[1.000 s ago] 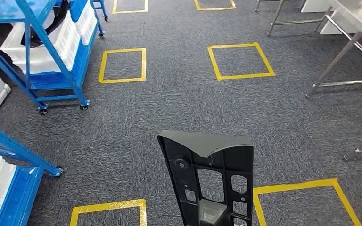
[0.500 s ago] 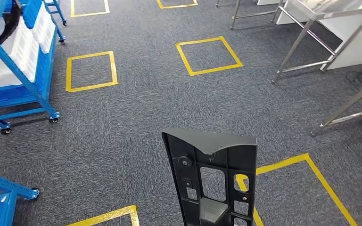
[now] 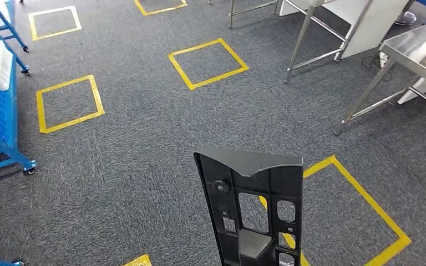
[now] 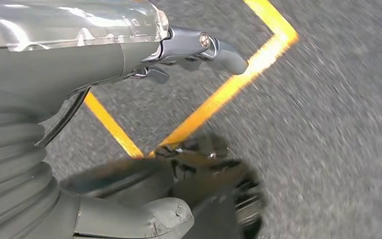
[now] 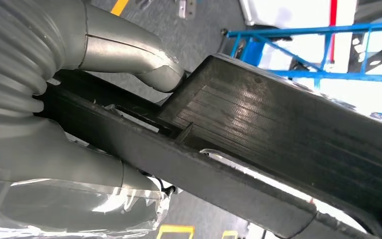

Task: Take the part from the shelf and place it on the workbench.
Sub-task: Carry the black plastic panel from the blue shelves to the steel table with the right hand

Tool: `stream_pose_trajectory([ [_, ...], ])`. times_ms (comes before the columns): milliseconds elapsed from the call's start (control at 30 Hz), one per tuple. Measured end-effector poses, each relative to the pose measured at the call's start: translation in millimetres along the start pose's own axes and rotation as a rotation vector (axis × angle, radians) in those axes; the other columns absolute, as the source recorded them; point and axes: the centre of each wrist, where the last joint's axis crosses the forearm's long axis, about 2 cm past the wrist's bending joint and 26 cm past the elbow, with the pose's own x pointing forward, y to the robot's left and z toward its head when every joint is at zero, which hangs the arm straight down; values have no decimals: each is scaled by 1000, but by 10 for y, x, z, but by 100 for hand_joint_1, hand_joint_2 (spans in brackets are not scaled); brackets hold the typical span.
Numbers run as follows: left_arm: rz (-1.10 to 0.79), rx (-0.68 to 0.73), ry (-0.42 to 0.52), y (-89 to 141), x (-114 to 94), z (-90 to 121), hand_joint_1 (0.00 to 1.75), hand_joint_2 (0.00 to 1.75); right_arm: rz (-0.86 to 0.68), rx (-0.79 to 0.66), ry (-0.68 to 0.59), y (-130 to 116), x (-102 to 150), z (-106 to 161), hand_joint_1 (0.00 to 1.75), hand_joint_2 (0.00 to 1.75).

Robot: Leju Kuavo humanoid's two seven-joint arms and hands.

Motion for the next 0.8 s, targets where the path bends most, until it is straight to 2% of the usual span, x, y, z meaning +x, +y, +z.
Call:
stream_pose_trajectory([
  [100,26,-4,-18,-69,53,-3,0,175,-4,39,11,-55,-12,-17,175,175],
  [333,85,22,-33,86,33,-24,0,175,-1,85,17,-173,-84,-86,175,175],
  [433,93,55,-13,130,9,-14,0,175,3,84,23,-203,-111,-102,175,175],
  [633,104,118,90,157,-129,58,0,175,0,45,22,-199,-180,-177,175,175],
  [800,110,133,76,170,-130,56,0,175,-27,11,16,-151,-210,-235,175,175],
])
